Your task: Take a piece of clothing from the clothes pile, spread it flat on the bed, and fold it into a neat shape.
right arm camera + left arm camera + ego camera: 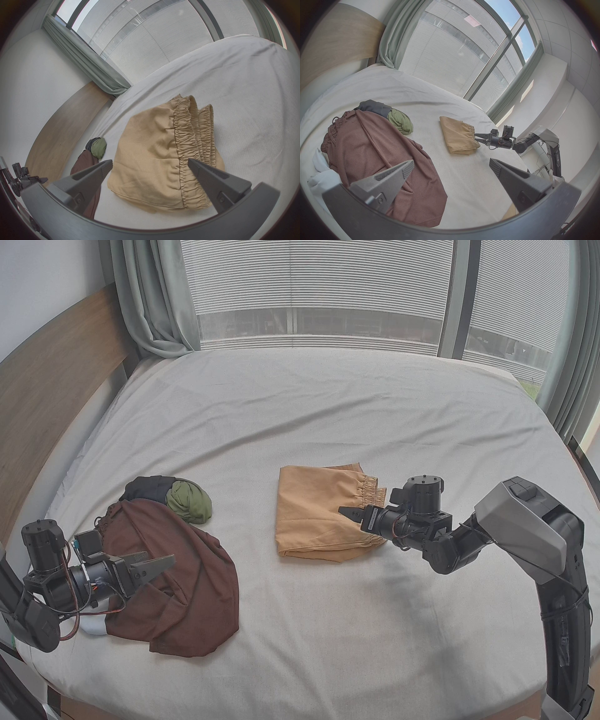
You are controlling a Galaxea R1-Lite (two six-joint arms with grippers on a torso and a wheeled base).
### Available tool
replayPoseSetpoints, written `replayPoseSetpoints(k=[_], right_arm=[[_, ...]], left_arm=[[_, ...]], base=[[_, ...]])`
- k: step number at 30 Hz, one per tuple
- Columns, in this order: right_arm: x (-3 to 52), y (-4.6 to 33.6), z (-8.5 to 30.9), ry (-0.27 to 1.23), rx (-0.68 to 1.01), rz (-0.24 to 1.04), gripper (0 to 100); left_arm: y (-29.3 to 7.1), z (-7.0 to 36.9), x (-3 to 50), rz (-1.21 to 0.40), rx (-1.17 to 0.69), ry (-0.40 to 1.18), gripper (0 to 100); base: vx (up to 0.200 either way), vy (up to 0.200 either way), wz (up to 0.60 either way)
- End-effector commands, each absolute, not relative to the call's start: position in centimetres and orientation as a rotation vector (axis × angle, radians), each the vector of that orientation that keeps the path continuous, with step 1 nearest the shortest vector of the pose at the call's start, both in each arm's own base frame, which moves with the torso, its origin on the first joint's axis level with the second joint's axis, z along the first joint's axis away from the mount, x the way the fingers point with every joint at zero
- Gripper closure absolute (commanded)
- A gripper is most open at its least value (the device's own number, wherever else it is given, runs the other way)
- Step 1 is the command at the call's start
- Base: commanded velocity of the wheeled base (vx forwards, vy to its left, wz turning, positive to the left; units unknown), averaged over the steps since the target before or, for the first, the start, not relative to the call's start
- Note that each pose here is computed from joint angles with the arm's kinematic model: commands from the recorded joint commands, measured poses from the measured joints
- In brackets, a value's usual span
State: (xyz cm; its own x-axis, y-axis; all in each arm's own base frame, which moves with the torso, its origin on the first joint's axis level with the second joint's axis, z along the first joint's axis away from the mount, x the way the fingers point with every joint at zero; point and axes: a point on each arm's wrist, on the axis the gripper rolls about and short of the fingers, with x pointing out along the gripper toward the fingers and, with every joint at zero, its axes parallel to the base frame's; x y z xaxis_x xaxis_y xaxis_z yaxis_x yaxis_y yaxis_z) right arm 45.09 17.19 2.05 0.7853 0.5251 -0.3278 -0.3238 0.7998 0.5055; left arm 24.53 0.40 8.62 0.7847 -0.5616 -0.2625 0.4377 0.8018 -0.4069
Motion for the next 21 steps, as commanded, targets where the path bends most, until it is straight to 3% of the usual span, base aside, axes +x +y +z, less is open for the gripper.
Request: replayPoseSetpoints(k=[1,8,10,12,16,21], right_arm=[[45.2,16.9,0.8,0.505,0.444,0.461,0],[45.3,16.8,1.7,0.463,0.440,0.453,0],[45.1,16.7,3.6,0.415,0.444,0.445,0],[43.4,16.1,10.0,0.318,0.476,0.470,0],[39.6,14.2,17.0,0.194,0.450,0.488,0],[32.7,9.4,21.8,0.124,0.224,0.436,0]], left_arm=[[0.4,8.5,24.6,-0.549,-0.337,0.389,0],[0.3,8.4,24.5,-0.552,-0.337,0.395,0],[0.3,8.4,24.5,-0.555,-0.337,0.394,0],[-0.1,9.1,24.3,-0.588,-0.333,0.372,0],[-2.1,12.2,22.5,-0.702,-0.365,0.288,0],[-5.5,17.2,18.0,-0.918,-0.471,0.182,0]], base=[[0.000,0.000,0.00],[0.000,0.000,0.00],[0.000,0.000,0.00],[0.000,0.000,0.00],[0.000,0.000,0.00],[0.000,0.000,0.00]])
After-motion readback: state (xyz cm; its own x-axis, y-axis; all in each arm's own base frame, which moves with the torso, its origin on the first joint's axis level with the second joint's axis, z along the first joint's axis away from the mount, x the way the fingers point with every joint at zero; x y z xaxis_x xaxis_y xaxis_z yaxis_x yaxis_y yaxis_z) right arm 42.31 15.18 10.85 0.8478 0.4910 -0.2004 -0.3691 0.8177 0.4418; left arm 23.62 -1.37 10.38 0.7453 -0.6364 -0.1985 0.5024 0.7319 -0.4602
